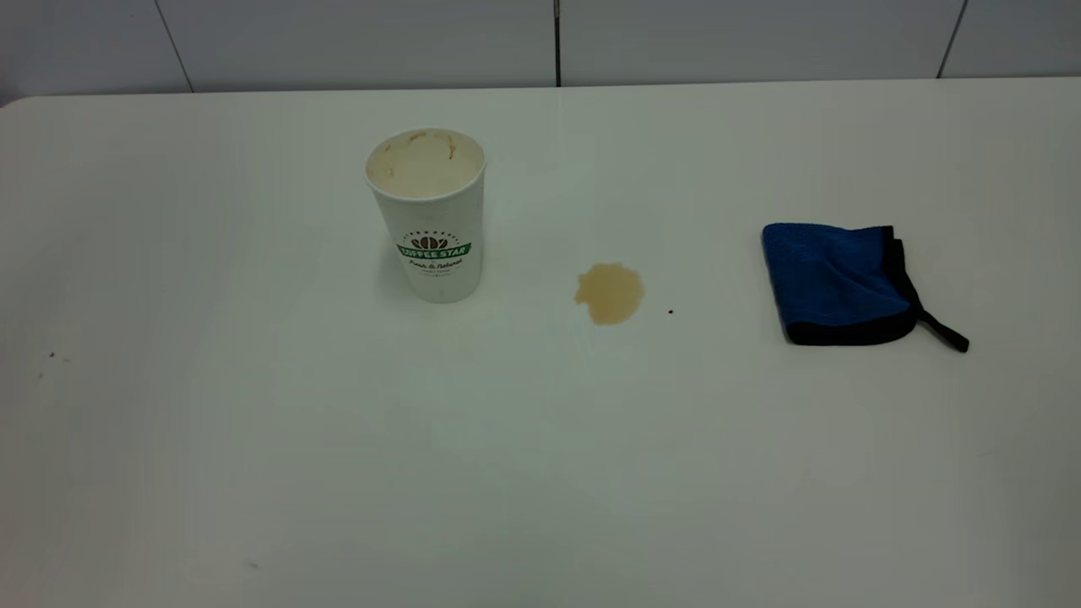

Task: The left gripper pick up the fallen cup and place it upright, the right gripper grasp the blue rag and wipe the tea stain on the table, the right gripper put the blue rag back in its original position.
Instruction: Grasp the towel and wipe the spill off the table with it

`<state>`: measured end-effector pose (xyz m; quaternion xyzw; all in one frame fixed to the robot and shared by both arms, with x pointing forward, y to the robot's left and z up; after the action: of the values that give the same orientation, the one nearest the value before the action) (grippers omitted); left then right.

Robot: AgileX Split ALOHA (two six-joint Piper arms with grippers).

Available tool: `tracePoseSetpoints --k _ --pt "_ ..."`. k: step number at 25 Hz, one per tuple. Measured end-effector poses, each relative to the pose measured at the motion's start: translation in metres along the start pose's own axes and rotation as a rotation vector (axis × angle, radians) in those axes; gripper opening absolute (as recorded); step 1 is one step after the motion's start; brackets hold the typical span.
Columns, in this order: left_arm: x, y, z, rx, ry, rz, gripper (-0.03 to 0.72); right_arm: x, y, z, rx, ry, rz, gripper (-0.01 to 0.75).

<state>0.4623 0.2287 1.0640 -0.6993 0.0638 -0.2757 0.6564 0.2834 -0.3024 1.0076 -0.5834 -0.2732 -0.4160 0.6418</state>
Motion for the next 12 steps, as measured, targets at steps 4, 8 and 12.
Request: tracePoseSetpoints --k 4,8,12 --pt "-0.06 0.022 -0.011 -0.017 -0.005 0.09 0.524 0.0 0.0 0.0 0.0 0.0 0.0 0.534" --pt "-0.108 0.031 -0.019 -0.012 -0.003 0.102 0.524 0.0 0.0 0.0 0.0 0.0 0.0 0.534" --pt "-0.141 0.029 -0.021 0.033 0.008 0.027 0.524 0.0 0.0 0.0 0.0 0.0 0.0 0.534"
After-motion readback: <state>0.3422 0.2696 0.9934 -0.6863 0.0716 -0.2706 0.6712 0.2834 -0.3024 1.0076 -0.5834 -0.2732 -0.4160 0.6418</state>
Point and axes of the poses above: a point on each arm's last joint axis where the gripper is mounted, y pointing out along that axis toward the gripper, z along the wrist's bending axis when the last joint is at zero, x = y × z, the point moved 6 cm from there along y, pointing out along that axis toward the gripper, and after that the axes turned 11 degrees about y, right-handed, at the moved point
